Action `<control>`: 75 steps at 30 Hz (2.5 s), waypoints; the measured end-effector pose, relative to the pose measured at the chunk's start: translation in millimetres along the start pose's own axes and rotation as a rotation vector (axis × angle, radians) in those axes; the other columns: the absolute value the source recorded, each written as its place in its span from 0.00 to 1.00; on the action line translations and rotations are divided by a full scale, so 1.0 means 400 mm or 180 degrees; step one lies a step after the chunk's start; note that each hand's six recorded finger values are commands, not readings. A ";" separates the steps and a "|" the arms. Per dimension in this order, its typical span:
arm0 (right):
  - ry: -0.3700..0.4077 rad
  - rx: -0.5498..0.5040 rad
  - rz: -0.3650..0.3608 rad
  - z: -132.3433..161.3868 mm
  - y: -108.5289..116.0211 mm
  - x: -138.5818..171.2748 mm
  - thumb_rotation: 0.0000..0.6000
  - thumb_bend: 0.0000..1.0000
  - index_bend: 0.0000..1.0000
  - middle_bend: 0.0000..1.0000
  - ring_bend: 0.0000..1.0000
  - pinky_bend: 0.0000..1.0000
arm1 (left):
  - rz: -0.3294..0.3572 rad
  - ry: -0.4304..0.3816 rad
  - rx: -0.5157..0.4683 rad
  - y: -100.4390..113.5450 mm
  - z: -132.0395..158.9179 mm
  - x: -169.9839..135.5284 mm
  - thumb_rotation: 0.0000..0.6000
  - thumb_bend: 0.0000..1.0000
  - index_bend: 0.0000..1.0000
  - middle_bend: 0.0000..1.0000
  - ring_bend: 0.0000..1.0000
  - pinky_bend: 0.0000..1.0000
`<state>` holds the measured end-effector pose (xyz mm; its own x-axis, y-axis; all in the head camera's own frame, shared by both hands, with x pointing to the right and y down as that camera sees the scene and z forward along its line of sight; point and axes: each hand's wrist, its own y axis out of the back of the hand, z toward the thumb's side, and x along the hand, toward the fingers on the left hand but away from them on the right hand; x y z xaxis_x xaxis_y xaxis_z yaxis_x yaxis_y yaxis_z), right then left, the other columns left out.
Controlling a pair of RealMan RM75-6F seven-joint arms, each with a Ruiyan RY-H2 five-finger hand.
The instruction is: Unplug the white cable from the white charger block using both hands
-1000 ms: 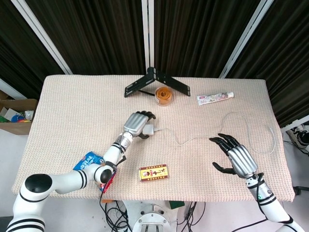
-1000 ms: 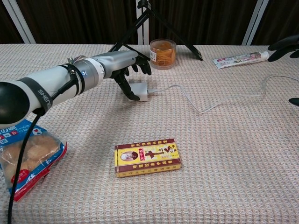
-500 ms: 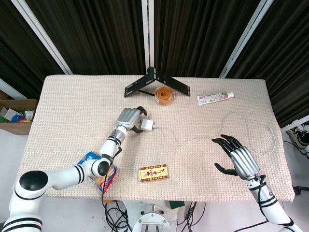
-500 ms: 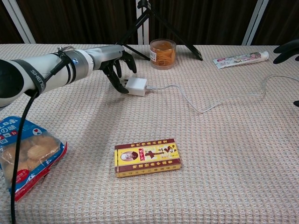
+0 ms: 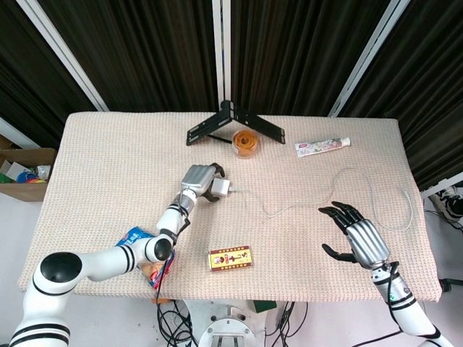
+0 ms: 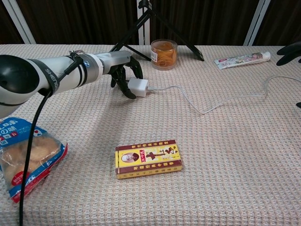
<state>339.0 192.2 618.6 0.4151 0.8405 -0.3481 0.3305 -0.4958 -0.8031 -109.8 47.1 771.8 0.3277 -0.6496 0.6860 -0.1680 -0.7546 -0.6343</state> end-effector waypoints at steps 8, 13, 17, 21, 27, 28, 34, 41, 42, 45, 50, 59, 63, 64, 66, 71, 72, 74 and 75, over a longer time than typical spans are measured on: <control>-0.0018 -0.0010 0.0015 -0.004 -0.003 -0.001 1.00 0.27 0.23 0.25 0.10 0.19 | 0.0004 0.0021 -0.0035 0.005 0.001 0.009 0.98 0.16 0.39 0.33 0.54 0.63; -0.0035 -0.0017 0.0021 -0.007 -0.004 -0.001 1.00 0.27 0.23 0.25 0.10 0.19 | 0.0061 0.0046 -0.0079 0.005 -0.002 0.013 0.98 0.19 0.48 0.43 0.57 0.65; -0.0042 -0.0018 0.0030 -0.009 -0.006 -0.005 1.00 0.27 0.23 0.25 0.10 0.19 | 0.0127 0.0049 -0.0134 0.005 -0.001 0.015 0.98 0.23 0.56 0.53 0.60 0.67; -0.0039 0.0000 0.0000 -0.005 0.001 -0.021 1.00 0.27 0.24 0.27 0.11 0.22 | 0.0169 0.0035 -0.0239 0.012 -0.005 0.011 0.98 0.26 0.57 0.56 0.61 0.67; 0.0043 -0.0041 -0.0023 0.033 0.016 -0.100 1.00 0.29 0.24 0.32 0.13 0.27 | 0.0208 -0.0043 -0.0241 0.049 -0.010 -0.024 0.83 0.26 0.57 0.55 0.61 0.67; 0.0045 -0.0046 -0.0029 0.040 0.018 -0.117 1.00 0.29 0.24 0.32 0.13 0.28 | 0.0211 -0.0063 -0.0238 0.058 -0.009 -0.035 0.83 0.26 0.57 0.55 0.61 0.67; -0.0121 -0.0022 0.0013 0.072 0.021 -0.234 1.00 0.29 0.24 0.33 0.13 0.33 | 0.0234 -0.0157 -0.0272 0.101 0.009 -0.112 0.82 0.26 0.57 0.55 0.61 0.67; -0.0424 -0.0109 0.0218 0.123 -0.011 -0.372 1.00 0.32 0.30 0.34 0.16 0.38 | 0.0329 -0.0183 -0.0359 0.149 0.010 -0.180 0.82 0.27 0.57 0.55 0.60 0.67; -0.0418 -0.0118 0.0264 0.146 -0.020 -0.400 1.00 0.33 0.31 0.34 0.16 0.38 | 0.0343 -0.0195 -0.0357 0.152 0.011 -0.182 0.82 0.27 0.57 0.55 0.60 0.67; -0.0309 -0.0166 0.0378 0.216 -0.039 -0.464 1.00 0.35 0.35 0.34 0.16 0.38 | 0.0394 -0.0262 -0.0340 0.156 0.018 -0.187 0.82 0.28 0.57 0.55 0.60 0.67; -0.0172 -0.0219 0.0524 0.282 -0.056 -0.518 1.00 0.36 0.38 0.34 0.16 0.38 | 0.0499 -0.0411 -0.0333 0.163 0.036 -0.192 0.83 0.29 0.57 0.55 0.60 0.67; -0.0168 -0.0160 0.0566 0.305 -0.070 -0.549 1.00 0.37 0.45 0.35 0.16 0.38 | 0.0546 -0.0552 -0.0350 0.169 0.059 -0.192 0.84 0.29 0.57 0.55 0.60 0.67; -0.0188 -0.0182 0.0556 0.306 -0.075 -0.552 1.00 0.37 0.48 0.36 0.17 0.38 | 0.0555 -0.0582 -0.0352 0.172 0.066 -0.192 0.83 0.28 0.57 0.55 0.60 0.67; -0.0190 -0.0184 0.0560 0.307 -0.076 -0.553 1.00 0.37 0.48 0.36 0.17 0.38 | 0.0561 -0.0590 -0.0352 0.174 0.068 -0.192 0.83 0.28 0.57 0.55 0.60 0.67; -0.0192 -0.0196 0.0576 0.310 -0.079 -0.554 1.00 0.37 0.48 0.36 0.17 0.38 | 0.0567 -0.0600 -0.0351 0.175 0.070 -0.193 0.84 0.28 0.57 0.55 0.60 0.67; -0.0187 -0.0213 0.0605 0.316 -0.085 -0.557 1.00 0.37 0.49 0.36 0.17 0.38 | 0.0580 -0.0613 -0.0347 0.178 0.074 -0.194 0.83 0.28 0.57 0.55 0.60 0.67; -0.0187 -0.0220 0.0606 0.317 -0.085 -0.558 1.00 0.38 0.49 0.36 0.17 0.38 | 0.0578 -0.0615 -0.0347 0.178 0.075 -0.195 0.84 0.29 0.57 0.55 0.60 0.67; -0.0185 -0.0223 0.0601 0.319 -0.085 -0.559 1.00 0.38 0.51 0.36 0.17 0.38 | 0.0582 -0.0621 -0.0351 0.178 0.078 -0.196 0.84 0.28 0.57 0.55 0.60 0.67; -0.0184 -0.0219 0.0600 0.320 -0.086 -0.560 1.00 0.38 0.52 0.37 0.17 0.38 | 0.0581 -0.0625 -0.0351 0.177 0.079 -0.196 0.84 0.28 0.57 0.55 0.60 0.67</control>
<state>126.0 49.0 662.2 0.4265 0.7417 -0.5177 0.3097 -0.6575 -0.6868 -118.1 47.5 661.7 0.4547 -0.7533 0.4752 -0.3374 -0.6394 -0.6909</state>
